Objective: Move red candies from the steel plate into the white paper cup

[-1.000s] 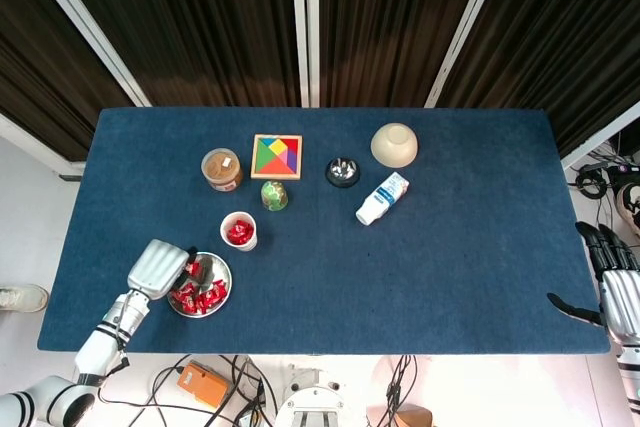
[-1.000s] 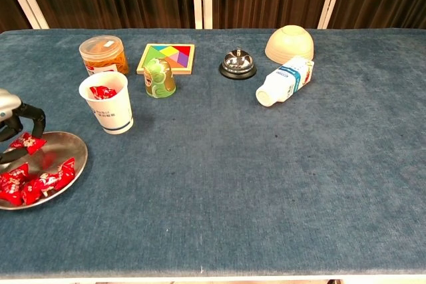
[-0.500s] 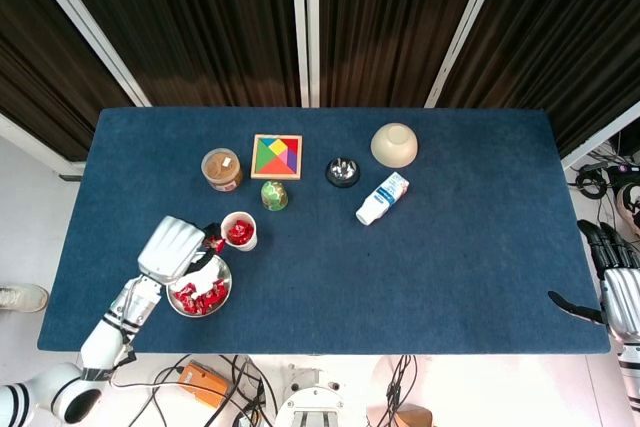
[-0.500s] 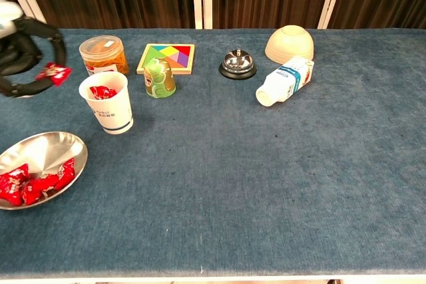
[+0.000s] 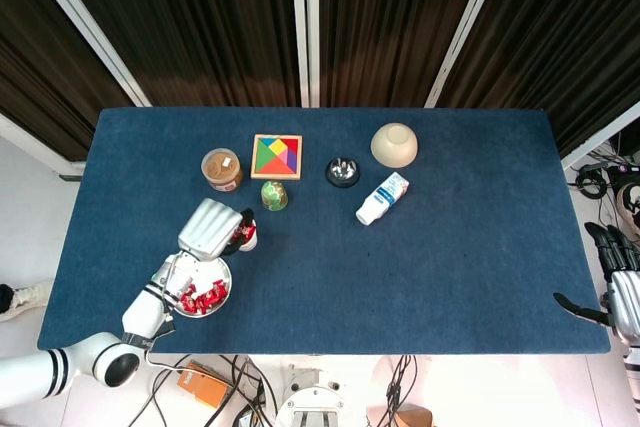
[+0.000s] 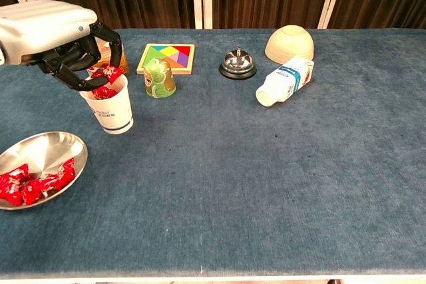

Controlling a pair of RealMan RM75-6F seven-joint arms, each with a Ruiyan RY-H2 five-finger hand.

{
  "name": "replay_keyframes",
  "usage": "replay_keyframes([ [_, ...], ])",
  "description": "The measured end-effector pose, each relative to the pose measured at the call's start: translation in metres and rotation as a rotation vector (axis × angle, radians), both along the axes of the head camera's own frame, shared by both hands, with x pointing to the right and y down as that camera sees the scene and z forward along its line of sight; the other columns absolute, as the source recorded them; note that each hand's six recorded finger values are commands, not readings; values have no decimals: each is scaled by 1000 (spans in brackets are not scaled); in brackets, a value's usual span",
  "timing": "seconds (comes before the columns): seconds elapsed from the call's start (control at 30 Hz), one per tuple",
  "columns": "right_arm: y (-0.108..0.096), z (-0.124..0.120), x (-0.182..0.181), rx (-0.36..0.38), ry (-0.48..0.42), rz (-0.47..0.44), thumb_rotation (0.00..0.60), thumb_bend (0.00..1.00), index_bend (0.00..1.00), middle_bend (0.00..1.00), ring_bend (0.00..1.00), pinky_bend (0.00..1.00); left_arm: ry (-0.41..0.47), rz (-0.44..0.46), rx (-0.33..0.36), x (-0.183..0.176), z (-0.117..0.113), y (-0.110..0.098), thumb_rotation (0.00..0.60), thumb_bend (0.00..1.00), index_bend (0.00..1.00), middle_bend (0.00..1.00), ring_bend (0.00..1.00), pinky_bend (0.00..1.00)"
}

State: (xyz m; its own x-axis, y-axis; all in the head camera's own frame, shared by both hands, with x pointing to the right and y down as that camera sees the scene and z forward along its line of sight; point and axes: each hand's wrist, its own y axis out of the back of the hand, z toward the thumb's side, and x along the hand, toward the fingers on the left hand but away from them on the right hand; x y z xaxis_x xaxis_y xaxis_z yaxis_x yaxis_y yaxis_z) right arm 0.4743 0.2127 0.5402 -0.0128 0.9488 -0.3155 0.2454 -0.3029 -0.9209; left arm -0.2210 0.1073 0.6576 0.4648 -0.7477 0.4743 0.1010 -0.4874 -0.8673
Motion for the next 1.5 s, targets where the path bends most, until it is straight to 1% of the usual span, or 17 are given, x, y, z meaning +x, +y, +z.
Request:
replay_keyframes([
  [0.13,0,1,1,-2,-1,2,600,196,9,165,108,185,-39,3,4,-3,3,0,600,297,489,846,783,832],
  [0.2,0,2,1,-3,-2,2,600,196,9,165,108,187,-49,-2,-1,-4,3,1,600,276,455,846,782,832],
  [0.4,-1,3,0,-6,-5,-2,600,197,9,165,108,194,-55,-12,0,-6,2,2,600,217,365,845,781,832],
  [0.53,-1,3,0,-6,-4,-2,600,197,9,165,108,196,-51,-17,6,-8,0,2,600,200,332,846,781,832],
  [0.7,-4,1,-1,2,-1,-8,600,197,9,165,108,196,-38,-36,38,-17,-11,2,600,193,324,846,781,832],
  [0.9,-8,-4,-2,17,4,-13,600,196,9,165,108,196,-32,-104,92,-53,-32,10,600,193,324,846,780,832],
  [1.0,-9,-5,-4,19,3,-19,600,196,9,165,108,196,-37,-143,108,-77,-42,21,600,193,325,846,780,832],
  [1.03,-9,-5,-5,19,3,-21,600,196,9,165,108,196,-40,-152,107,-85,-44,28,600,193,330,846,780,832],
  [1.13,-11,-6,-6,22,4,-27,600,196,9,165,108,196,-55,-146,81,-97,-44,47,600,193,355,846,780,832],
  [1.33,-12,-11,-9,34,10,-38,600,196,9,165,108,196,-67,-106,3,-101,-33,81,600,193,379,846,778,832],
  [1.5,-13,-16,-10,42,22,-43,600,197,9,165,108,196,-73,-68,-49,-96,-17,98,600,193,387,846,778,833],
])
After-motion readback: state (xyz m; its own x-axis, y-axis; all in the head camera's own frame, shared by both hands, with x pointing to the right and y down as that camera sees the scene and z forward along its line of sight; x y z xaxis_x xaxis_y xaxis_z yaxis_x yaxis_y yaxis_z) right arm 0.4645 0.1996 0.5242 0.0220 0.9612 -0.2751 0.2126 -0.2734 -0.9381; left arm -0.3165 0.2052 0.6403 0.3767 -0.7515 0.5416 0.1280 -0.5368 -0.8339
